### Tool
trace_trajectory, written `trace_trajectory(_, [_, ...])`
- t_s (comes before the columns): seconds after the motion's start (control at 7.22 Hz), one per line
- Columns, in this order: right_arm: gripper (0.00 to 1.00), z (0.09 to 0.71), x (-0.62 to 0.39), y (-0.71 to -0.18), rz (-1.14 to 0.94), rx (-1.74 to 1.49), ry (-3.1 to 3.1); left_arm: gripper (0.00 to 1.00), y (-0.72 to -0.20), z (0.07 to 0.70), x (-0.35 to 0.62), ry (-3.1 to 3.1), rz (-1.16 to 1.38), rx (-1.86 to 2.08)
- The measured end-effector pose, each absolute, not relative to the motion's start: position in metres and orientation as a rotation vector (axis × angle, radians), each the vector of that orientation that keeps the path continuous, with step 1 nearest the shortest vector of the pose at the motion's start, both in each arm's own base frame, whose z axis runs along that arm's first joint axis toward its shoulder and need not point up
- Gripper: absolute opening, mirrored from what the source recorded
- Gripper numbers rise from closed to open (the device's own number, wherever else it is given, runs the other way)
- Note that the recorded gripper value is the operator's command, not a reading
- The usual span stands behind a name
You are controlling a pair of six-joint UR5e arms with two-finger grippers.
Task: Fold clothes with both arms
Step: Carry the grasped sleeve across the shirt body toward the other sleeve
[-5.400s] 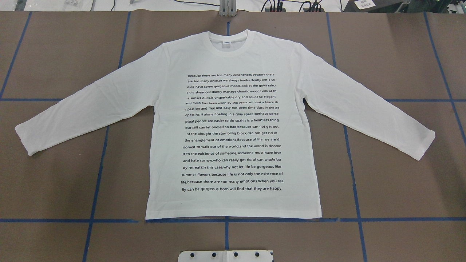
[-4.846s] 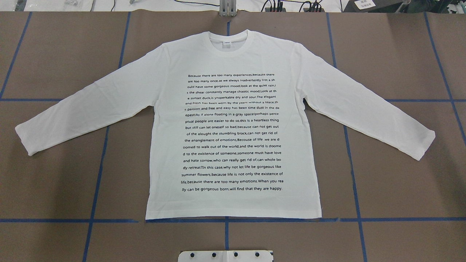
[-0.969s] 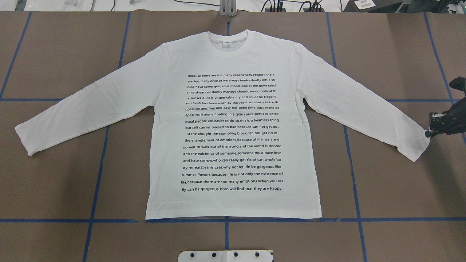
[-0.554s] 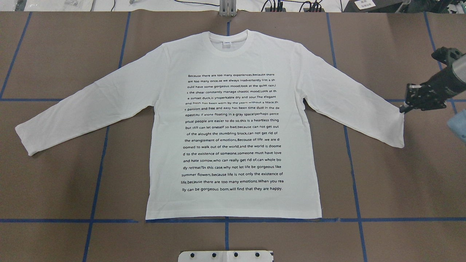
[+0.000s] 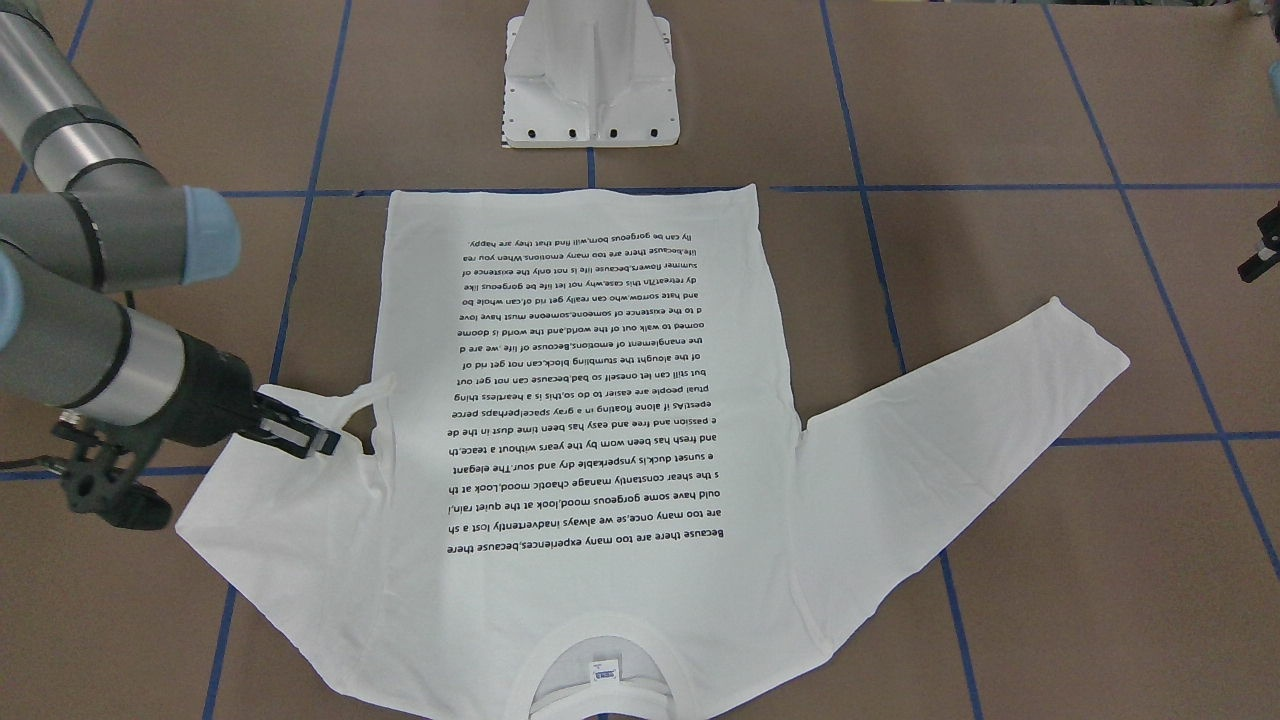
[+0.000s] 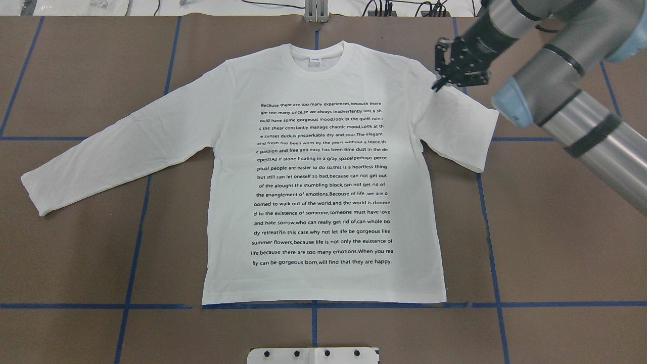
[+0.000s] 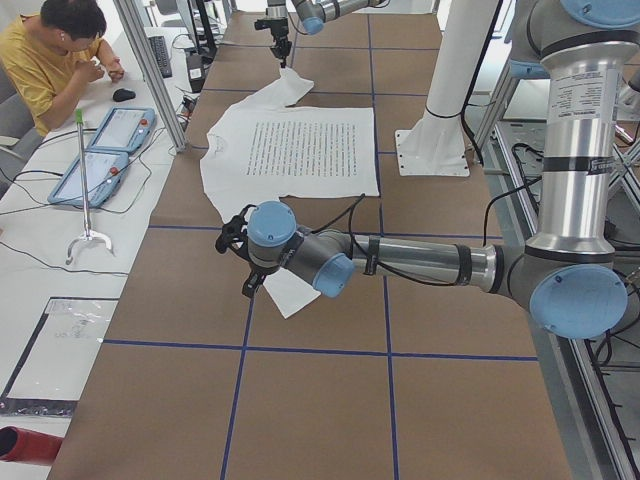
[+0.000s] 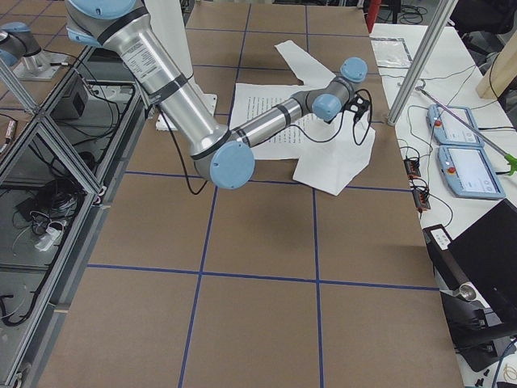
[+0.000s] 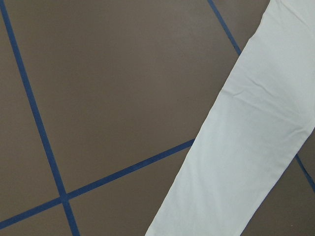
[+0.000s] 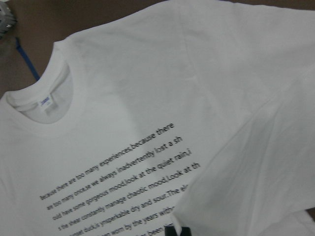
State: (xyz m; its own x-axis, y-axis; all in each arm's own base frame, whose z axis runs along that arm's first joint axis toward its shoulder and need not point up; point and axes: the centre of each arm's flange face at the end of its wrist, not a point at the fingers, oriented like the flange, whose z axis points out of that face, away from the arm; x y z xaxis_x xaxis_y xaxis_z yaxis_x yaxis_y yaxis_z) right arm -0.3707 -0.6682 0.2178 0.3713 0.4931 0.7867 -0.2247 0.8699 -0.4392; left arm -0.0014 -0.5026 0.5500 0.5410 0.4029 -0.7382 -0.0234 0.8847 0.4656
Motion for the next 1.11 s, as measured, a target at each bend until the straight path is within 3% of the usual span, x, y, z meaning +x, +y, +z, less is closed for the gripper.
trace_trajectory(0.28, [0.0, 0.08, -0.479, -0.666, 0.479, -0.208, -1.116, 1.0, -0.501, 0.546, 0.0, 0.994, 0.261, 0.427])
trace_trajectory(0.42, [0.0, 0.045, -0.535, -0.64, 0.503, -0.161, -1.141, 1.0, -0.501, 0.546, 0.0, 1.002, 0.262, 0.424])
trace_trajectory(1.11, [0.0, 0.019, -0.63, -0.584, 0.538, -0.067, -1.205, 1.0, -0.5, 0.546, 0.0, 1.009, 0.262, 0.421])
